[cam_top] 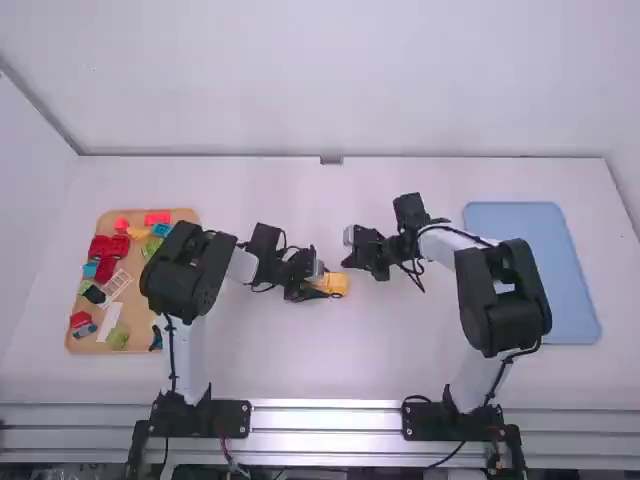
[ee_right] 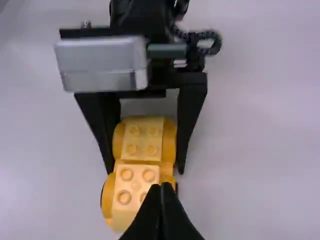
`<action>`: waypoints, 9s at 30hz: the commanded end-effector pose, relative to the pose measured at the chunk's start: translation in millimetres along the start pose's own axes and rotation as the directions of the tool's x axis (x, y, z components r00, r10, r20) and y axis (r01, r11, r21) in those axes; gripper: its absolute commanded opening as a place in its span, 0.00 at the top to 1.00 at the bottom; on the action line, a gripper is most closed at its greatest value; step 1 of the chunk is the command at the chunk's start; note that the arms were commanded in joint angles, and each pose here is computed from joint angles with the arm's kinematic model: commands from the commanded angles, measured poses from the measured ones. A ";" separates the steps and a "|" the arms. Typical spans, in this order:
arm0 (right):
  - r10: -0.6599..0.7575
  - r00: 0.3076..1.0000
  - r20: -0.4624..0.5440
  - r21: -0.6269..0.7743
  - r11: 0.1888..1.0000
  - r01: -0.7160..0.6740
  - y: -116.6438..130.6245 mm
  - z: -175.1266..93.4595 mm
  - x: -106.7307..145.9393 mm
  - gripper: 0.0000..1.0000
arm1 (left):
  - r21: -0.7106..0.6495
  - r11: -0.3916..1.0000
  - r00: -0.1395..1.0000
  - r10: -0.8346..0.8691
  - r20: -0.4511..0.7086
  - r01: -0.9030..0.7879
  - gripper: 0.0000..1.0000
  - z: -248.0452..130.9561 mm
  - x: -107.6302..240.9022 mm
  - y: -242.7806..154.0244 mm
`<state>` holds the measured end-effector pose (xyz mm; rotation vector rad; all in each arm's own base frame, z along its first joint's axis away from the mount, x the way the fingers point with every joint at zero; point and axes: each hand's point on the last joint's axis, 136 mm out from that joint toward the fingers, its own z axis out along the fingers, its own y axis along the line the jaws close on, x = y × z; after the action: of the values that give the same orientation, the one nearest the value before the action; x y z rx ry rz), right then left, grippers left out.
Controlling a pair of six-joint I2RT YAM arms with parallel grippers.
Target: Assemble lego blocks to make yellow taxi
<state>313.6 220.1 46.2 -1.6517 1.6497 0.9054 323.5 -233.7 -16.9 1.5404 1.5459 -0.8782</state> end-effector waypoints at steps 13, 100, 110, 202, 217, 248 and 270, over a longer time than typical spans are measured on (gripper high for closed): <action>0.055 0.993 -0.100 0.029 0.998 -0.052 13.4 17.6 24.7 1.00 | 0.010 1.000 0.999 -0.028 -0.031 0.028 0.69 4.1 7.0 -7.1; 0.316 0.934 -0.169 0.513 0.837 -0.190 -75.1 -59.8 -19.5 1.00 | -0.107 0.992 0.995 -0.071 -0.070 0.063 0.73 2.7 10.3 19.6; 0.370 0.923 -0.106 0.618 0.752 -0.230 -94.3 -69.8 -18.6 0.02 | -0.082 0.994 0.996 -0.073 -0.056 0.068 0.57 3.5 8.3 14.2; 0.107 0.994 -0.011 0.634 0.770 -0.076 -110.6 -50.5 -89.9 0.02 | -0.894 -0.325 0.272 -0.871 0.410 0.308 0.01 -447.9 39.6 187.2; 0.110 0.994 -0.012 0.633 0.770 -0.078 -110.3 -50.3 -89.2 0.02 | -0.672 -0.647 -0.098 -0.743 0.662 0.361 0.01 -445.4 150.5 170.2; 0.132 0.991 -0.023 0.623 0.777 -0.089 -107.2 -48.6 -83.8 0.02 | -0.207 -0.977 -0.361 -0.210 0.909 0.048 0.42 -428.2 211.2 104.3; 0.142 0.989 -0.028 0.618 0.780 -0.094 -105.7 -47.9 -81.3 0.02 | -0.311 -0.940 -0.354 -0.340 0.871 0.139 0.98 -432.1 200.5 115.7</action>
<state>423.8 229.6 123.5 -1.1510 1.8840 0.2922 411.6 242.9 0.3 -1.8876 2.4086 0.1020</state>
